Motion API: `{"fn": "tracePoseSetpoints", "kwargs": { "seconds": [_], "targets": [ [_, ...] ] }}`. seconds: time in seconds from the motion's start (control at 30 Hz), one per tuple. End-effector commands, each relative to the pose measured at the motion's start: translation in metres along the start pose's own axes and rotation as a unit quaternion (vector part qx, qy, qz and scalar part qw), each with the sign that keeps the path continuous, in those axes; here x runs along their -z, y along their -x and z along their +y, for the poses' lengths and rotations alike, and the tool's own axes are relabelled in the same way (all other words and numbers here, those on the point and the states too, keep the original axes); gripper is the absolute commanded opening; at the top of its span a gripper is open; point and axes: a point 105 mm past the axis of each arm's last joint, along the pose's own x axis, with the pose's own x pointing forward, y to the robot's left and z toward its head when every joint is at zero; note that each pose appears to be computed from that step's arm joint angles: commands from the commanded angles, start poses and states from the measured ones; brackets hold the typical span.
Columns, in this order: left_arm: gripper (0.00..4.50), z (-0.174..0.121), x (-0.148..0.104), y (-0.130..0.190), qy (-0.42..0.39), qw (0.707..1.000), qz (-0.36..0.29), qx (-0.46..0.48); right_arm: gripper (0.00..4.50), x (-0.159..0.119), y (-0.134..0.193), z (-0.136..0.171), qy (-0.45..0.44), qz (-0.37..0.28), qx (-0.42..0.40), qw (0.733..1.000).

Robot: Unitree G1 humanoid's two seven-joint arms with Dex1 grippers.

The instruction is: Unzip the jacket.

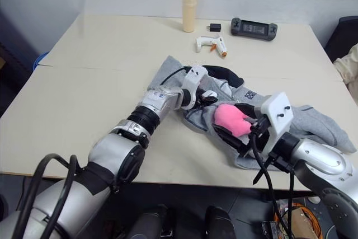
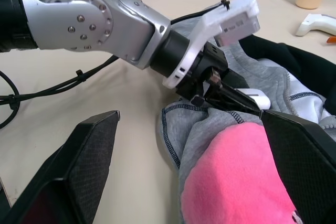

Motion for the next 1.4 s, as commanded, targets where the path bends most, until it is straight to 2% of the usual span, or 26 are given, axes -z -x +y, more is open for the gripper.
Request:
{"fn": "tracePoseSetpoints", "kwargs": {
  "seconds": [0.03, 0.13, 0.2, 0.23, 0.27, 0.33, 0.47, 0.57, 0.77, 0.8, 0.83, 0.9, 0.97, 1.03, 1.2, 1.27, 1.33, 1.4],
  "targets": [
    [2.34, 0.014, -0.054, 0.045, -0.008, 0.994, -0.105, -0.016, 4.5, -0.011, -0.003, -0.002, 0.016, -0.021, -0.008, 1.0],
    [2.34, 0.041, -0.064, 0.097, -0.008, 0.985, -0.149, -0.085, 4.5, -0.012, -0.011, -0.002, 0.016, -0.024, -0.028, 0.999],
    [2.34, 0.066, -0.054, 0.13, -0.02, 0.976, -0.148, -0.161, 4.5, -0.015, -0.02, -0.002, 0.017, -0.03, -0.046, 0.998],
    [2.34, 0.088, -0.04, 0.154, -0.012, 0.964, -0.134, -0.228, 4.5, -0.017, -0.027, -0.002, 0.017, -0.034, -0.057, 0.998],
    [2.34, 0.114, -0.015, 0.19, 0.004, 0.944, -0.108, -0.312, 4.5, -0.019, -0.037, 0.002, 0.017, -0.039, -0.079, 0.996],
    [2.34, 0.144, 0.033, 0.256, 0.032, 0.899, -0.054, -0.434, 4.5, -0.022, -0.052, 0.015, 0.021, -0.044, -0.129, 0.99],
    [2.34, 0.151, 0.095, 0.327, 0.062, 0.839, 0.023, -0.54, 4.5, -0.021, -0.063, 0.034, 0.029, -0.037, -0.206, 0.977],
    [2.34, 0.147, 0.125, 0.353, 0.097, 0.814, 0.044, -0.571, 4.5, -0.019, -0.068, 0.039, 0.038, -0.032, -0.243, 0.969],
    [2.34, 0.148, 0.157, 0.355, 0.144, 0.814, 0.046, -0.561, 4.5, -0.017, -0.08, 0.042, 0.048, -0.027, -0.274, 0.96],
    [3.08, 0.148, 0.162, 0.357, 0.149, 0.811, 0.047, -0.564, 4.5, -0.017, -0.081, 0.042, 0.049, -0.026, -0.277, 0.959],
    [3.32, 0.148, 0.165, 0.36, 0.151, 0.809, 0.048, -0.566, 4.5, -0.017, -0.08, 0.042, 0.05, -0.025, -0.277, 0.959],
    [4.03, 0.147, 0.162, 0.367, 0.15, 0.809, 0.043, -0.567, 4.5, -0.014, -0.079, 0.039, 0.054, -0.02, -0.274, 0.96],
    [4.48, 0.146, 0.154, 0.375, 0.144, 0.811, 0.033, -0.567, 4.5, -0.012, -0.076, 0.034, 0.055, -0.015, -0.265, 0.963],
    [4.48, 0.146, 0.14, 0.384, 0.13, 0.818, 0.026, -0.559, 4.5, -0.011, -0.071, 0.026, 0.056, -0.009, -0.249, 0.967],
    [4.48, 0.142, 0.074, 0.39, 0.072, 0.882, -0.013, -0.465, 4.5, -0.008, -0.048, -0.004, 0.067, 0.01, -0.18, 0.981],
    [4.48, 0.125, 0.032, 0.376, 0.037, 0.928, -0.059, -0.366, 4.5, -0.006, -0.033, -0.021, 0.071, 0.021, -0.137, 0.988],
    [4.48, 0.1, 0.003, 0.36, -0.005, 0.962, -0.082, -0.261, 4.5, -0.004, -0.021, -0.034, 0.072, 0.032, -0.105, 0.991],
    [4.48, 0.064, -0.012, 0.335, -0.067, 0.987, -0.073, -0.125, 4.5, 0.003, -0.008, -0.042, 0.072, 0.049, -0.074, 0.993]
  ]
}}
